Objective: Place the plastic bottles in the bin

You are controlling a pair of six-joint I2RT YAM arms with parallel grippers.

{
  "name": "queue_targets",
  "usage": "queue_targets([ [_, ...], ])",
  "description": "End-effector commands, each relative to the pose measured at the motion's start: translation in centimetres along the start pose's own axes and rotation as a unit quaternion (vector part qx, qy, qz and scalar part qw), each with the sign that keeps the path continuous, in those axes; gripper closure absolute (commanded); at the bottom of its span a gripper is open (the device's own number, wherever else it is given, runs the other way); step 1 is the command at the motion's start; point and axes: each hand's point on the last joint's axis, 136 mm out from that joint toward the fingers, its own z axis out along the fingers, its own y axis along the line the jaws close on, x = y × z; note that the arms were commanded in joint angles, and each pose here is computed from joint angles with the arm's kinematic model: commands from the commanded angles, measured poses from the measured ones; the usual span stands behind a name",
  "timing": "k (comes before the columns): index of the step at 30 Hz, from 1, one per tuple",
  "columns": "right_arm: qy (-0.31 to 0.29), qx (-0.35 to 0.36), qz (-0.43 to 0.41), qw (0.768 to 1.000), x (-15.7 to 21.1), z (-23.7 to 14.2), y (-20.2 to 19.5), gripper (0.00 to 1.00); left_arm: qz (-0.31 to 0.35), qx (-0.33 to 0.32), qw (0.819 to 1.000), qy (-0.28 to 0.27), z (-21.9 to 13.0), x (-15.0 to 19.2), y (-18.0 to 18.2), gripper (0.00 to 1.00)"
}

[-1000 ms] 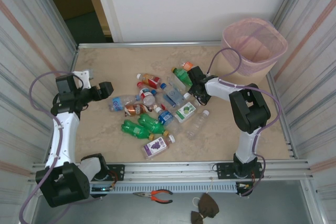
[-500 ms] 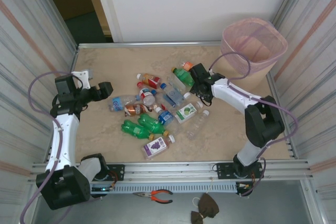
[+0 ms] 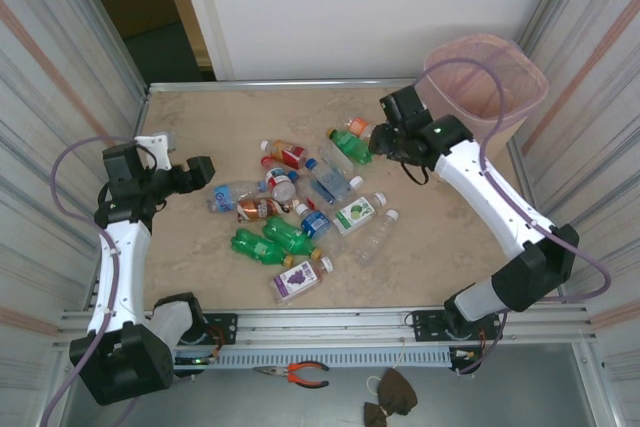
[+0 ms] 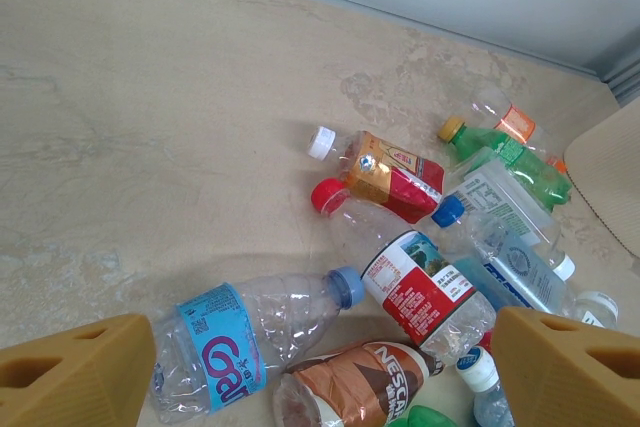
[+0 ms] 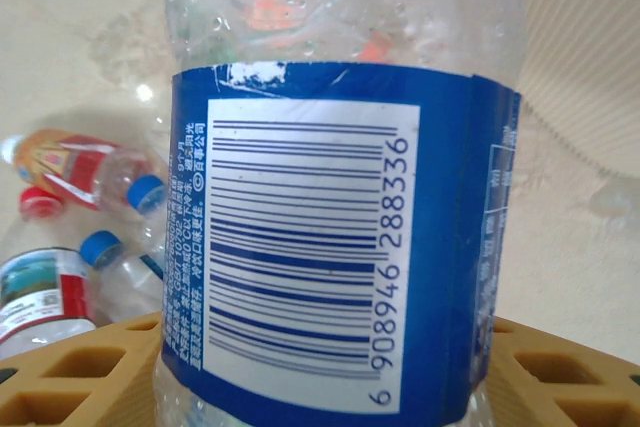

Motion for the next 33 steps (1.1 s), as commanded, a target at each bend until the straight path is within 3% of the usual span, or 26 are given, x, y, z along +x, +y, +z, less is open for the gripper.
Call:
queue_targets([
  [1, -0.007, 0.001, -0.051, 0.999, -1.6, -3.1, -1.2, 0.44, 0.005, 0.004, 1.000, 0.005, -0.3, 0.5, -0.1, 0.12],
  [9, -0.062, -0.021, -0.053, 0.997, -7.3, -6.9, -2.9, 0.43, 0.007, 0.004, 1.000, 0.003, -0.3, 0.5, -0.1, 0.12],
  [15, -0.110, 0.002, -0.023, 0.994, -12.1, -8.1, -6.9, 0.42, 0.004, 0.006, 1.000, 0.002, -0.3, 0.4, 0.0, 0.12],
  [24, -0.083, 0.075, -0.026, 0.993, -15.9, -3.7, -13.6, 0.41, 0.004, 0.010, 1.000, 0.000, -0.2, 0.4, -0.1, 0.12],
  [33, 0.018, 0.139, -0.065, 0.988, -16.1, 3.0, -17.6, 0.40, 0.002, 0.009, 1.000, 0.001, -0.3, 0.3, 0.1, 0.12],
])
